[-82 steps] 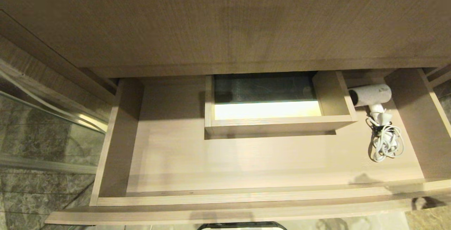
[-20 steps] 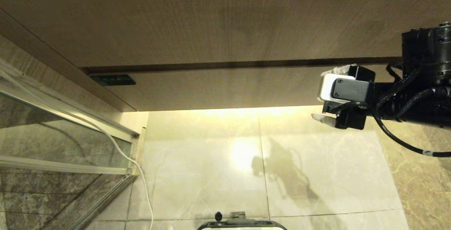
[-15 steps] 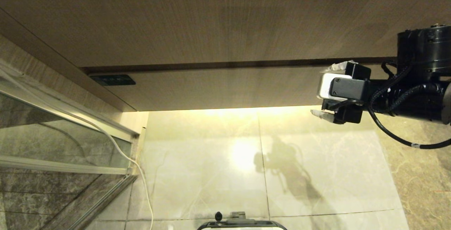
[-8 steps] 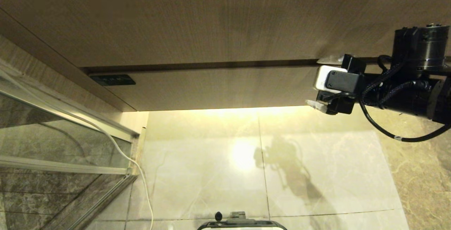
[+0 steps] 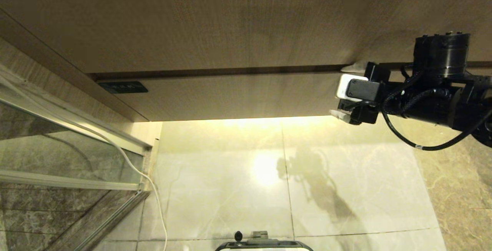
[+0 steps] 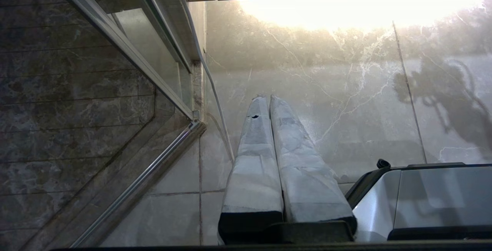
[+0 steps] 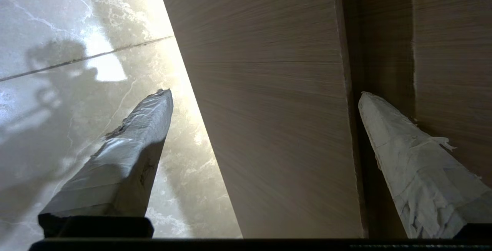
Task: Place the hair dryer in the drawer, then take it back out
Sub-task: Pull open the drawer
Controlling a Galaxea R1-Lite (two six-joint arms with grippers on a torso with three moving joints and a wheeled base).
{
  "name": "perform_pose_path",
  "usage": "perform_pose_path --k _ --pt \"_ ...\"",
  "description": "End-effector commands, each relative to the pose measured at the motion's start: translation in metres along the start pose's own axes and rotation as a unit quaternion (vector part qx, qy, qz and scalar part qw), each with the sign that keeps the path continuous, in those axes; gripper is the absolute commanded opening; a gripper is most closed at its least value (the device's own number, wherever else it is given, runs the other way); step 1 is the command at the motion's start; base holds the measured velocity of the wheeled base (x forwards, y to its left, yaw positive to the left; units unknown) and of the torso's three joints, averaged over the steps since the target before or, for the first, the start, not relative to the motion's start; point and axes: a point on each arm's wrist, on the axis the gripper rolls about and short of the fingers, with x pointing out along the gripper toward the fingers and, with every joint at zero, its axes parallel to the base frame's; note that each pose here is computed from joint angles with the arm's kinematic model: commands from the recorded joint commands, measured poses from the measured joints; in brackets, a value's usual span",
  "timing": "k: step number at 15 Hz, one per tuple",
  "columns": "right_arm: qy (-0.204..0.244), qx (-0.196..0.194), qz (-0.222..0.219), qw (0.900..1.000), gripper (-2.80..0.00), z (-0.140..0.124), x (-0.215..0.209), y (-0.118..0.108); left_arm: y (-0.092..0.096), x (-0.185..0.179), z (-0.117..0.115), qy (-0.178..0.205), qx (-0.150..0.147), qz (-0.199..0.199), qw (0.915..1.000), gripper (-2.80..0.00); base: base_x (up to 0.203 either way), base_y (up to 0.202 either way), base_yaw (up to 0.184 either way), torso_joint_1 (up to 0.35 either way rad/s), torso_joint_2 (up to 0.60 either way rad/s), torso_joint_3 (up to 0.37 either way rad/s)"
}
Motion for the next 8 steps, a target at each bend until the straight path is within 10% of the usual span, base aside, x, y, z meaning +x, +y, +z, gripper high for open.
perform_pose_path --k 1,8 --pt "0.003 -0.003 0.004 1.0 0.0 -0.003 0.006 0.003 0.0 0.0 0.0 0.001 0.0 0.0 1.0 -2.8 0.0 0.0 0.0 0.0 0.0 0.0" --pt "0.016 0.0 0.018 1.0 0.0 -0.01 0.019 0.013 0.0 0.0 0.0 0.001 0.0 0.0 1.0 -2.8 0.0 0.0 0.0 0.0 0.0 0.0"
